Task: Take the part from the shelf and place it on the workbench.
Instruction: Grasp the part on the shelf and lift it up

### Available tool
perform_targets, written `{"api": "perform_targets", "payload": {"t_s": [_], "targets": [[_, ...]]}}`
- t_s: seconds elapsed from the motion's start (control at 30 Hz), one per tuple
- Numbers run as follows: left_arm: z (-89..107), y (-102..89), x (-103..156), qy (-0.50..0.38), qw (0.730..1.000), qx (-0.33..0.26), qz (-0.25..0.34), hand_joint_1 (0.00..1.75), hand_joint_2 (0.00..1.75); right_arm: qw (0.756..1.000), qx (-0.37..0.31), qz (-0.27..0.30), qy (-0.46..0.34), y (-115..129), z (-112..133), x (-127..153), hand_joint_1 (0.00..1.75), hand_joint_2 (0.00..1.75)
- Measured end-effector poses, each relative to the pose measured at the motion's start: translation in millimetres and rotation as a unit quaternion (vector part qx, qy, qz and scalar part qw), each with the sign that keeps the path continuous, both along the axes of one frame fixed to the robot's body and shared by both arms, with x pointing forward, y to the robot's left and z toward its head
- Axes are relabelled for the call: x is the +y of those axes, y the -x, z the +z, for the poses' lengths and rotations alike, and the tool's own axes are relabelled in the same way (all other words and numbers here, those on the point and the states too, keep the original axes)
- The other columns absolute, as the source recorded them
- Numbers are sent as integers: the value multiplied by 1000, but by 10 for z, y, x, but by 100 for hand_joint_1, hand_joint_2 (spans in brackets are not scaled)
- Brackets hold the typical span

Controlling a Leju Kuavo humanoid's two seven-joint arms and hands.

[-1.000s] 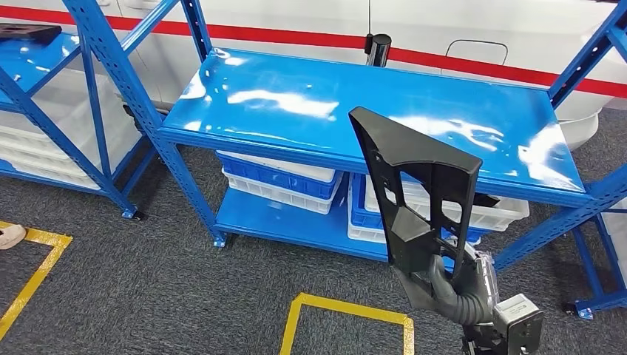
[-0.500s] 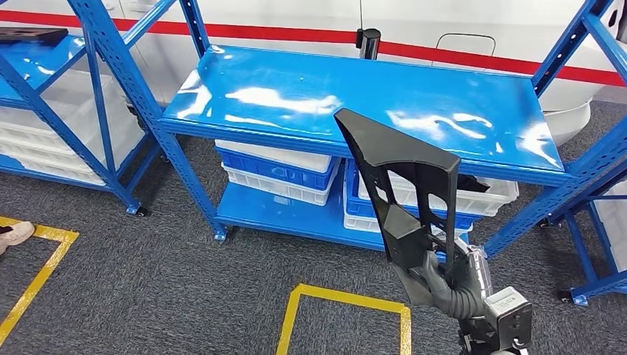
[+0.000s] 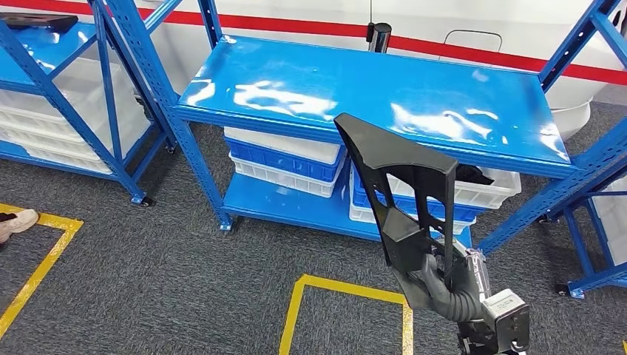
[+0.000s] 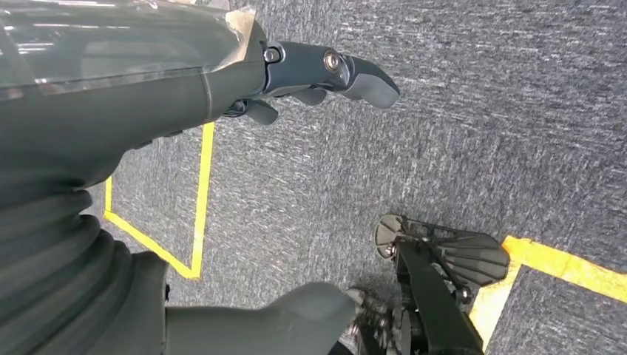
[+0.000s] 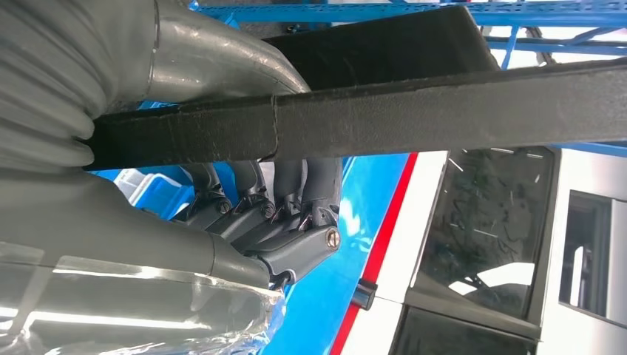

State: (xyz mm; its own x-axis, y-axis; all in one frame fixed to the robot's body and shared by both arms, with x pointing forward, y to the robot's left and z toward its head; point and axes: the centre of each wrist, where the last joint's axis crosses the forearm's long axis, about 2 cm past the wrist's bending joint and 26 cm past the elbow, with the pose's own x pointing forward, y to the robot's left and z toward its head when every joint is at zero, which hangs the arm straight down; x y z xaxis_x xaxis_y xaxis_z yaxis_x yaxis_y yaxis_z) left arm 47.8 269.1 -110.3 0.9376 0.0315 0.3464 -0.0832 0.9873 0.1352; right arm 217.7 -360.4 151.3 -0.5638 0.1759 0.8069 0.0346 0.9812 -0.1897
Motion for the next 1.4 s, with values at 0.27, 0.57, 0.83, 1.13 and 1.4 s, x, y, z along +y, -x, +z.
{"api": "perform_targets", "payload": {"t_s": [0.27, 0.57, 0.83, 1.13, 1.4], "targets": [[-2, 14, 2, 5, 1000, 0, -1, 0, 175, 1000, 4, -7, -1, 21, -23, 8, 175, 175], [-2, 5, 14, 6, 1000, 0, -1, 0, 175, 1000, 8, -13, -2, 26, -35, 40, 175, 175], [-1, -1, 14, 7, 1000, -4, -5, 0, 175, 1000, 13, -18, -2, 55, -57, 35, 175, 175], [-2, 5, 4, 11, 1000, -4, -2, 0, 175, 1000, 16, -24, 9, 81, -47, 21, 175, 175], [-6, 41, 27, 2, 1000, 0, 2, 0, 175, 999, 15, -39, 21, 65, 4, -116, 175, 175]]}}
